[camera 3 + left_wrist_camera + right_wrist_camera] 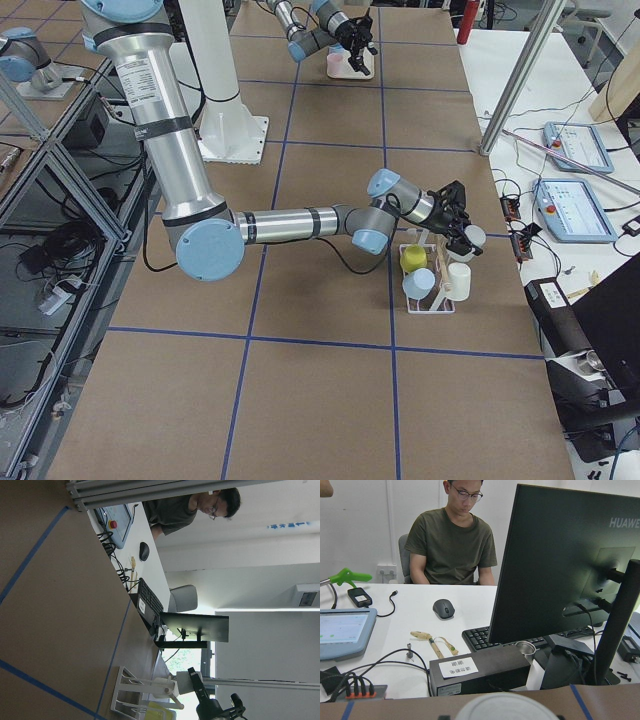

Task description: Transfer IKEA cup to right arm and place on rack

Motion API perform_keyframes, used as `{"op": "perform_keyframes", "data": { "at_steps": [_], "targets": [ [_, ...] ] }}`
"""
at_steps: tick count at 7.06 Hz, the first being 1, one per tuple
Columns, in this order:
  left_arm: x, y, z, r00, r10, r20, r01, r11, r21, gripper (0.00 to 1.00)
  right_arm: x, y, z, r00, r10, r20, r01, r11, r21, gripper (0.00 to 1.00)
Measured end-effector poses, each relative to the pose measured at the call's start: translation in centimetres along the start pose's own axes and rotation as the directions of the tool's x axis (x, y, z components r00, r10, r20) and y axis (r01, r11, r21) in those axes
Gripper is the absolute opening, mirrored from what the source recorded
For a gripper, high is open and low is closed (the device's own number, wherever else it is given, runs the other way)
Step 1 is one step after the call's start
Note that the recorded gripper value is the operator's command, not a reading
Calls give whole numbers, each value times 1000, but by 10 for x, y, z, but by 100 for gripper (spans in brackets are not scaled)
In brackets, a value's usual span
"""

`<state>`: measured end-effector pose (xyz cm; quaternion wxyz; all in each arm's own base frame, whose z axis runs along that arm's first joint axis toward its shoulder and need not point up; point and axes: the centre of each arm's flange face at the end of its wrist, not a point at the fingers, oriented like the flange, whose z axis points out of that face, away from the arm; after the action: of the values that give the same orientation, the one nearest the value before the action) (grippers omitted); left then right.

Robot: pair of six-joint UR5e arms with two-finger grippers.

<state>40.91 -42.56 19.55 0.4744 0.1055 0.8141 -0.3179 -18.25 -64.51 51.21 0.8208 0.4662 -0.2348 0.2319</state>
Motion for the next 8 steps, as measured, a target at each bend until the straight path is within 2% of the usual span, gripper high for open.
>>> {"op": "perform_keyframes", "data": {
  "at_steps": [8],
  "targets": [
    [-3,0,-3,1000,-2,0,2,1000,-4,100,2,18,1,1000,-18,-6,18,1000,-23,0]
  ]
}}
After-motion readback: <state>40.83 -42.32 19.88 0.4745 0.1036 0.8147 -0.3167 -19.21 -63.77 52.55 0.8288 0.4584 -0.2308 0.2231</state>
